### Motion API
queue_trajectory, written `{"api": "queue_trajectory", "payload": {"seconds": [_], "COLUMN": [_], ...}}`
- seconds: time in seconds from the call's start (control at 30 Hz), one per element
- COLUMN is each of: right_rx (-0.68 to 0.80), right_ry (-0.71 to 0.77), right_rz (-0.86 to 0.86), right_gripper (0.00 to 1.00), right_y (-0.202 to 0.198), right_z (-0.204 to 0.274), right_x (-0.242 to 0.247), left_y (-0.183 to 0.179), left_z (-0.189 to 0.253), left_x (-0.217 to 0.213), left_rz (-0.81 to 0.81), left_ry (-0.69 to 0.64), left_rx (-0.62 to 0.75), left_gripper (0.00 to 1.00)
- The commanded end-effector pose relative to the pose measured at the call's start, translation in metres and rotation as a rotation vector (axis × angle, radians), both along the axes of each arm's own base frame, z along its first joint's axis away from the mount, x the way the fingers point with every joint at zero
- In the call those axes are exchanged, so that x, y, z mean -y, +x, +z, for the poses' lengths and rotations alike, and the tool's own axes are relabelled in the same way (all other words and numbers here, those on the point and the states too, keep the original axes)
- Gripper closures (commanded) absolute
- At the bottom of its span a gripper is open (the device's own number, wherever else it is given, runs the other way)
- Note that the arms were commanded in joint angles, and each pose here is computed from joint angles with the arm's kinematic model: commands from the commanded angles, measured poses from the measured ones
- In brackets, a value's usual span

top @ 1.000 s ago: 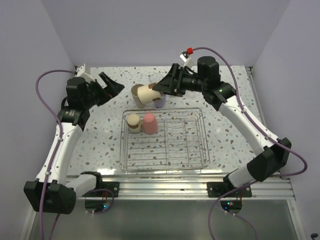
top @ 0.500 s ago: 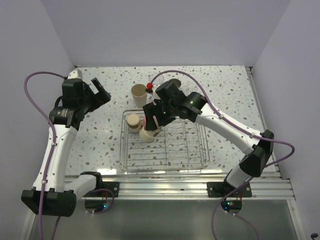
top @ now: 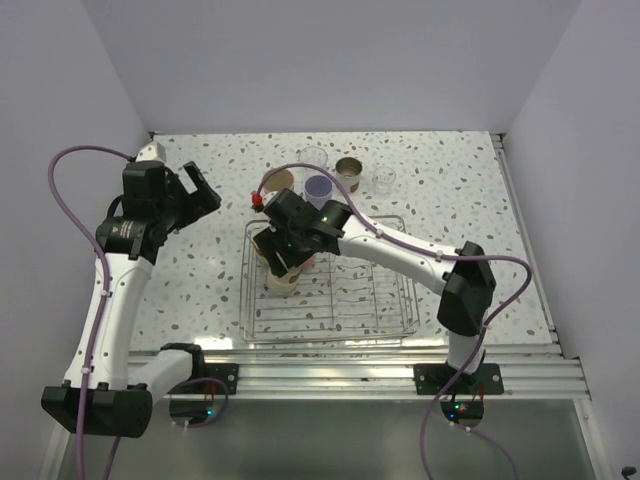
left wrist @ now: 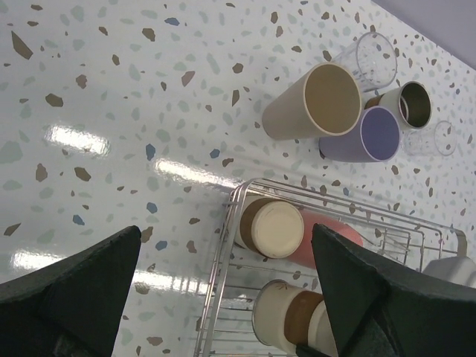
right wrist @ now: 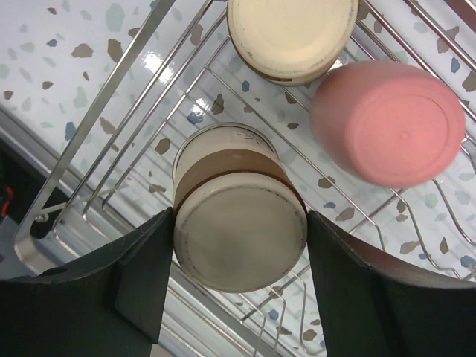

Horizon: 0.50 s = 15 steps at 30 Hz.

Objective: Load the cups into the dish rack

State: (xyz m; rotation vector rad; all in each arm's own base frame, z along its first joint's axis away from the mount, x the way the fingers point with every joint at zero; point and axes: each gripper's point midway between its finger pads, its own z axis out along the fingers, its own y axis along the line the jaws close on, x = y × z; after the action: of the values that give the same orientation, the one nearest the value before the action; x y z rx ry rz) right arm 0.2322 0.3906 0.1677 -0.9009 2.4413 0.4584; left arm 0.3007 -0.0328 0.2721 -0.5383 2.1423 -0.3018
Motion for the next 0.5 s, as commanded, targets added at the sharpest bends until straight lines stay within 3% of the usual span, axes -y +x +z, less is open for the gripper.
{"api": "queue_trajectory", "payload": {"seconds": [0.0,0.47], "right_rx": [0.105,0.126], "right_ry": [0.038,-0.095], "right_rz": [-0.002,0.012], "right_gripper": [1.0,1.0], "right_y": [0.013,0.016], "right_z": [0.014,-0.033], "right_x": [-0.025,-0.054], "left_y": [0.0,-0.013], "left_z": [0.015,0.009], "left_x": [0.0,0.001], "left_rz": [-0.042,-0.079], "left_ry": [0.032,0.057], "left_rx": [0.032,0.034], "left_gripper": [0.0,0.0]}}
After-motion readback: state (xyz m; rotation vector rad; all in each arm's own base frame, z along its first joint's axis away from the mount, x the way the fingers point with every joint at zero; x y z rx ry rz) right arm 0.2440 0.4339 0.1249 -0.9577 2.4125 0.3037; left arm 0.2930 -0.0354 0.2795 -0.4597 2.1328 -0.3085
